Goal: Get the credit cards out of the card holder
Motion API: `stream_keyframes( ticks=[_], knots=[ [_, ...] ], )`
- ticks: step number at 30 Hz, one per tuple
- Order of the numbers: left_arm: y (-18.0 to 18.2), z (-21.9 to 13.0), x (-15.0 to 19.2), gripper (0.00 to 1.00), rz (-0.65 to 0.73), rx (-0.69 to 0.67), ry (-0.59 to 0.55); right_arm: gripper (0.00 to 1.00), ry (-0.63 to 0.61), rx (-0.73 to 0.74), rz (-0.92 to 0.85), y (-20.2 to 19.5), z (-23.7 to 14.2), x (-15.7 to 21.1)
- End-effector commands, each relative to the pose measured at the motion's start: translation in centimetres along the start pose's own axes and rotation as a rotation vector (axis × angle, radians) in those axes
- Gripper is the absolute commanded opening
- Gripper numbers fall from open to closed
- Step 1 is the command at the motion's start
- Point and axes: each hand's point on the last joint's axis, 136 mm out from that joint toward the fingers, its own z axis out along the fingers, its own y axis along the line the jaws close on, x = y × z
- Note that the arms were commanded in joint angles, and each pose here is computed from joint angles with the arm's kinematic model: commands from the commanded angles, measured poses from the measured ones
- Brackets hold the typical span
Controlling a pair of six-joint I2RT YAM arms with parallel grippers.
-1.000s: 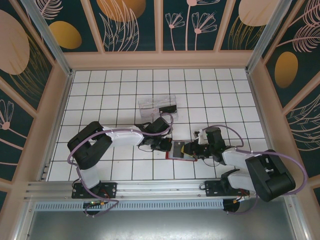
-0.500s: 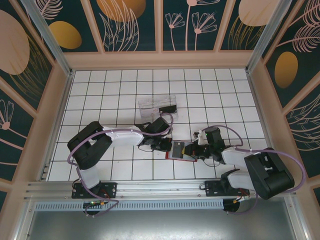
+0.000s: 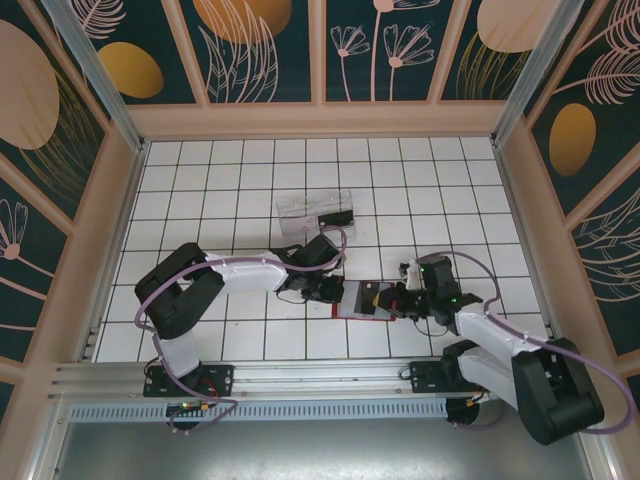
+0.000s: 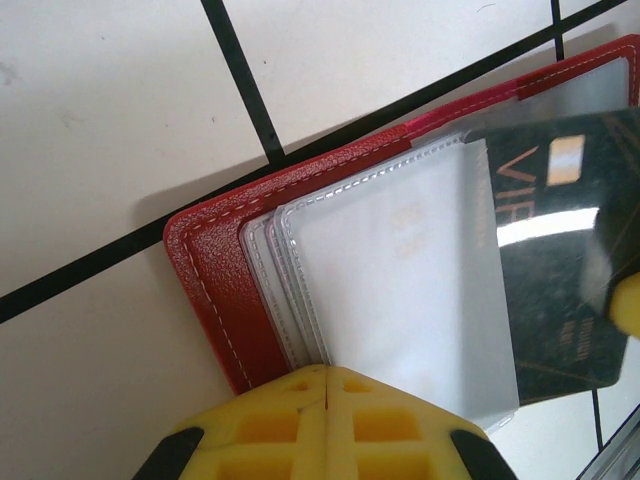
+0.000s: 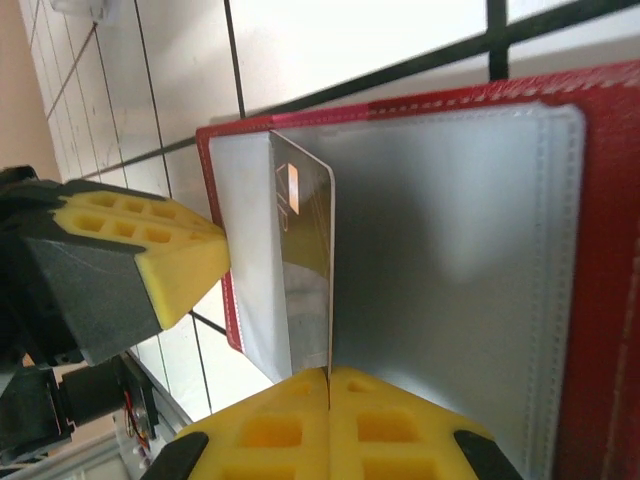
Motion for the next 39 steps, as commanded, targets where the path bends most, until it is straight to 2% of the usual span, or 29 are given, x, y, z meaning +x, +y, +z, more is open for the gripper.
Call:
stream_keyframes(
  ticks=[1, 9, 19, 22, 27, 30, 35, 39],
  knots=[
    [3.1, 1.0, 2.3, 0.00, -0.015, -0.115, 0.085, 0.00, -0.036, 0.068, 0.020, -0.4, -1.1, -0.6],
    [1.6, -0.8, -0.2, 0.00, 0.014, -0.118, -0.007, 0.00, -0.132, 0.088, -0.017, 2.1, -3.9, -2.7],
    [-1.5, -7.7, -5.0, 0.00, 0.056, -0.115, -0.255, 0.00, -0.286, 0.072, -0.220, 6.8, -6.1, -7.3],
    [-1.6, -9.4, -5.7, 0.00, 0.051, -0.106, -0.302, 0.00, -0.282, 0.105, -0.378, 8.3, -6.2, -8.2],
    [-1.3, -12.4, -6.9, 0.00, 0.007, -0.003, -0.390, 0.00, -0.244, 0.274, -0.675, 9.8, -5.7, -10.6],
    [-0.1, -13.3, -7.2, 0.00, 0.015, -0.048, -0.407, 0.00, -0.220, 0.315, -0.857, 11.5, -5.3, -12.1],
    [3.1, -14.5, -6.9, 0.00, 0.022, -0.132, -0.422, 0.00, -0.051, 0.371, -1.326, 13.8, -3.6, -12.1],
    [5.5, -16.1, -7.2, 0.00, 0.018, -0.175, -0.452, 0.00, 0.083, 0.378, -1.627, 15.2, -2.9, -11.2]
  ],
)
